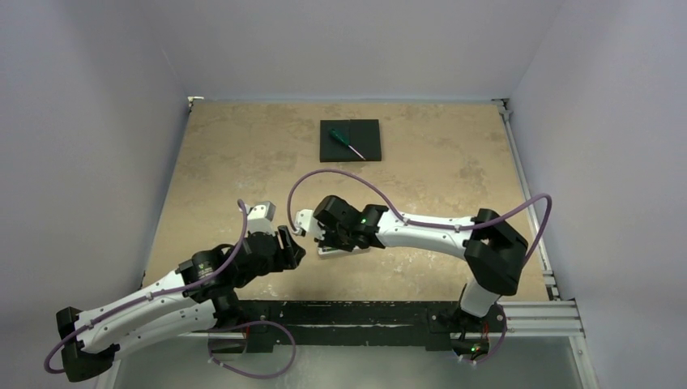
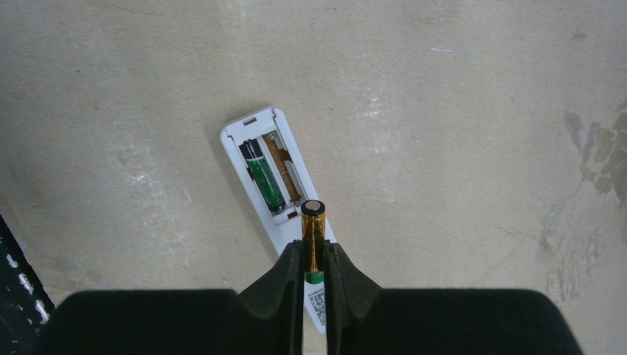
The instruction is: Load the batteries into the remote control
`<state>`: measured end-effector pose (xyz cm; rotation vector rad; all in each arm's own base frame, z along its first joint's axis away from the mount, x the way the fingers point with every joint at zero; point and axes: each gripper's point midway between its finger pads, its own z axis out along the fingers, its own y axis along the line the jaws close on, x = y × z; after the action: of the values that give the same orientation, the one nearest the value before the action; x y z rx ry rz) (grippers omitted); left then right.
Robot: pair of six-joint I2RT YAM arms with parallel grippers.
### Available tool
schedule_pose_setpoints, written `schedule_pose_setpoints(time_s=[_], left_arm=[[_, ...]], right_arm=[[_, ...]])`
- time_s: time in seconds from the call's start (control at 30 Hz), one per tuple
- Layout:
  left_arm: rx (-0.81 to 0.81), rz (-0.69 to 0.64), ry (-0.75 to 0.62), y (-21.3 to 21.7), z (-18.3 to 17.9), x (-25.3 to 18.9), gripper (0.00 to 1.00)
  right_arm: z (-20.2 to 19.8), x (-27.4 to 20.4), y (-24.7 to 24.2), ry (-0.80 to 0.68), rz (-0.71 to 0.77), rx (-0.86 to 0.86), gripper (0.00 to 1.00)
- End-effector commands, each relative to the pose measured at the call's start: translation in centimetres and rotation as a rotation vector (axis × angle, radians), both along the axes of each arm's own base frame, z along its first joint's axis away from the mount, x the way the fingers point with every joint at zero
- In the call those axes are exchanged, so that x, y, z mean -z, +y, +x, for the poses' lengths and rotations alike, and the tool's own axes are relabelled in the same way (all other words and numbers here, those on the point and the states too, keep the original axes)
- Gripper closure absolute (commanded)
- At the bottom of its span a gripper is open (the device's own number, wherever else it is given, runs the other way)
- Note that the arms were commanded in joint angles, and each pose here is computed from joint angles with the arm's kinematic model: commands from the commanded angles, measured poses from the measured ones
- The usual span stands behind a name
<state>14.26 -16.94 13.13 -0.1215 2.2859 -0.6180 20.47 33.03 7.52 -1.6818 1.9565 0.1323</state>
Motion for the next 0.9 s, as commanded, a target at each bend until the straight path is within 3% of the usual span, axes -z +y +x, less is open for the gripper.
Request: schedule_pose_setpoints(time_s=[0.0, 0.53, 0.87], left_arm=[[-0.017, 0.003, -0.006, 0.1, 0.3, 0.3, 0.46], [-0.012, 0.002, -0.002, 0.1, 0.2, 0.3, 0.46], [-0.009, 0.001, 0.000, 0.0, 0.1, 0.5, 0.46]], right_arm=[[0.5, -0.9, 2.0, 0.001, 0.057, -0.036, 1.00], [0.9, 1.3, 2.3, 0.041, 0.018, -0.041, 0.94], [0.8, 1.6, 2.2, 0.053, 0.008, -0.052, 0.85]])
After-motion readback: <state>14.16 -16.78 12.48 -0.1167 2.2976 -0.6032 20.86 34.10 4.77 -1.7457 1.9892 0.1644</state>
